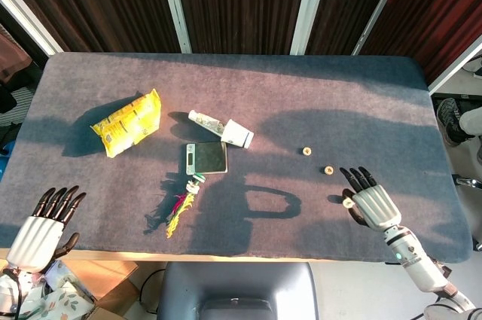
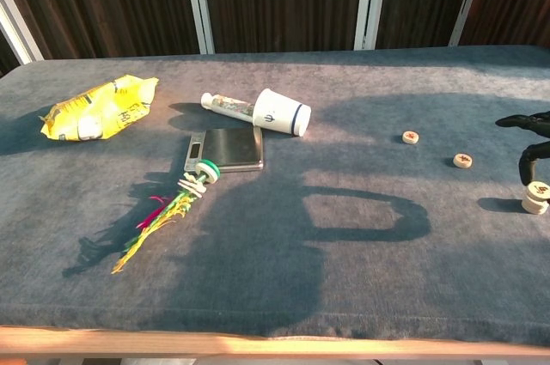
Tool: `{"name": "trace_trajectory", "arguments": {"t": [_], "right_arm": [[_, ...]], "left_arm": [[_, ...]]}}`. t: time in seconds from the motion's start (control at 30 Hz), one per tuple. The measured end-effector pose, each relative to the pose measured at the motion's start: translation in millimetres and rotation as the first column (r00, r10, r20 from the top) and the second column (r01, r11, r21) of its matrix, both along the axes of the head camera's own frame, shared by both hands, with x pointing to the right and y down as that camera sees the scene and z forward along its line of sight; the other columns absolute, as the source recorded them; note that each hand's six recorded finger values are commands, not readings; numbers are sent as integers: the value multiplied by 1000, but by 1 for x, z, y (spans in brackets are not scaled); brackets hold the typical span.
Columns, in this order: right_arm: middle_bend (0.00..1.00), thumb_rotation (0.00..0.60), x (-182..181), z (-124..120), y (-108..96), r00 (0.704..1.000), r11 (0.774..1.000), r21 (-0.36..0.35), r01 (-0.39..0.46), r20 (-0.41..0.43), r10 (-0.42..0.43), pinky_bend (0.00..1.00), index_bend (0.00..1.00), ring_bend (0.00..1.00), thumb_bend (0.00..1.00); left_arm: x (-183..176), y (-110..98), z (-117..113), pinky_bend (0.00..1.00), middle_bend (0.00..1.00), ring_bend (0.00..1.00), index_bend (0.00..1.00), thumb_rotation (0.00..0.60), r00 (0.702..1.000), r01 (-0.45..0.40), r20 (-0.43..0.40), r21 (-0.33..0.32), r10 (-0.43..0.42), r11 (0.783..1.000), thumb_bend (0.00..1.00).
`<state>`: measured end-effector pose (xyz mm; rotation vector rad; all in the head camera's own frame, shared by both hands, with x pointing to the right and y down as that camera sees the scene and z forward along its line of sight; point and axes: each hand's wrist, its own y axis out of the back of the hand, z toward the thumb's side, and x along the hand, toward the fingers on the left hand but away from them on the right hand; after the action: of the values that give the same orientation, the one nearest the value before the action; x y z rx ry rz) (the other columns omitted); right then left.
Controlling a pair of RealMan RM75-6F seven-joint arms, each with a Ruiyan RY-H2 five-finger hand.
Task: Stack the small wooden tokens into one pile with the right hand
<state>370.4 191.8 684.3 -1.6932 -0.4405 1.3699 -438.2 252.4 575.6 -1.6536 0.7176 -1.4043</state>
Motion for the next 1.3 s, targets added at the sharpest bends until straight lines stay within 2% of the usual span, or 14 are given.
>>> {"name": "trace_trajectory", "arguments": {"t": [0.37,0.7,0.97,1.3], "right_arm": [[0,600,19,12,-7,997,998,-10,-62,-39,61,0,618,0,523],[0,600,18,16,-9,997,997,-16,-72,-36,71,0,616,0,524],[0,600,15,18,-8,997,998,-24,-63,-38,62,0,585,0,524],[0,600,16,18,-5,997,997,-34,-62,-53,60,0,494,0,524]], "left_arm": [[0,0,0,41,0,0,0,600,1000,0,-1,3,0,1000,362],[-1,-1,1,41,0,0,0,600,1000,2,0,0,-2,1000,362],[-1,-1,0,41,0,0,0,600,1000,1,-3,4,-1,1000,363],[0,-1,0,41,0,0,0,600,1000,-4,-6,3,4,1000,363]]}}
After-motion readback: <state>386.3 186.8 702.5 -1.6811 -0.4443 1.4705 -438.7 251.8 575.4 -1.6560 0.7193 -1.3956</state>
